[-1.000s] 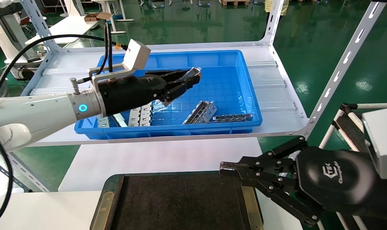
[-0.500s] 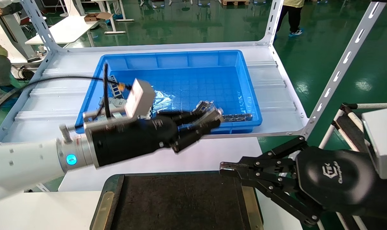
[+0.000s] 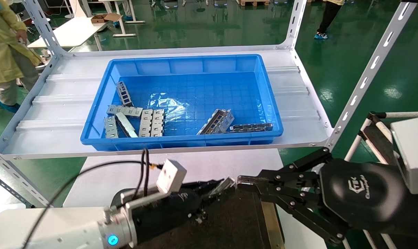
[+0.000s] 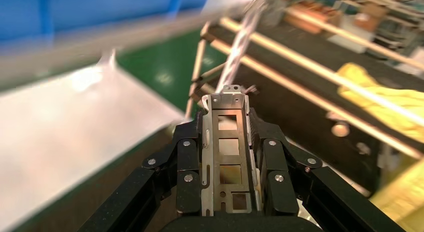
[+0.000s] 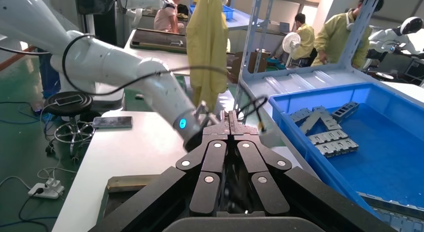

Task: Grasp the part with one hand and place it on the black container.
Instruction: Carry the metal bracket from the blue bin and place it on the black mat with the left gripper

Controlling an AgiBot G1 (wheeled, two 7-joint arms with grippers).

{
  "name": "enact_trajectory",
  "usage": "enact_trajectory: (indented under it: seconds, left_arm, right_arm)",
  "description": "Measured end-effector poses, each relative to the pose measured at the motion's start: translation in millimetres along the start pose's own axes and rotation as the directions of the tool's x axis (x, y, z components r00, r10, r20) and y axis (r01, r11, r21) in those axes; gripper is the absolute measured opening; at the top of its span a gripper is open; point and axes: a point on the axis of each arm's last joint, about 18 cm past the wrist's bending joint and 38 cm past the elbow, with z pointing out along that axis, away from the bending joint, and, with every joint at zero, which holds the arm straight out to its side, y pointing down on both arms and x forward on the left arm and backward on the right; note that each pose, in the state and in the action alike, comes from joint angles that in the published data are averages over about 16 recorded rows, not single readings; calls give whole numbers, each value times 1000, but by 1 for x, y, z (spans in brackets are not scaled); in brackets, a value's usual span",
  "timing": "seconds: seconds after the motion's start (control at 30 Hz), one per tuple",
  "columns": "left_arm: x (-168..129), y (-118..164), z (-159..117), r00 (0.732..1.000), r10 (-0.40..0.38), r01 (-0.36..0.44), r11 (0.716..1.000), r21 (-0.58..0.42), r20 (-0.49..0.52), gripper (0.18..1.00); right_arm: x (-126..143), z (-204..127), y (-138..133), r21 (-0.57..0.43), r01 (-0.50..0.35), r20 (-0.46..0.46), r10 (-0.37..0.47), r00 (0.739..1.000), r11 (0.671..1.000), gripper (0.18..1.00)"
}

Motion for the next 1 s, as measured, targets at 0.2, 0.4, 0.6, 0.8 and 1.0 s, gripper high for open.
enact_trajectory:
  seconds: [0.2,0.4,0.6,0.8,1.0]
  left_arm:
    - [-7,43,19,991,-69,72,997,-26,117,357]
    - [-13,70,42,968,-129,138,990,-28,213,357]
    - [-19,87,68,938,-180,192,981,-9,298,356]
    - [-23,97,90,904,-220,233,972,9,366,356]
    - [-27,104,104,872,-251,264,964,27,420,356]
  right_arm:
    - [0,0,0,0,0,0,0,1000,1000,191]
    - [0,0,0,0,0,0,0,1000,1000,191]
    - [0,0,0,0,0,0,0,1000,1000,191]
    - [0,0,0,0,0,0,0,1000,1000,191]
    - [0,0,0,0,0,0,0,1000,1000,191]
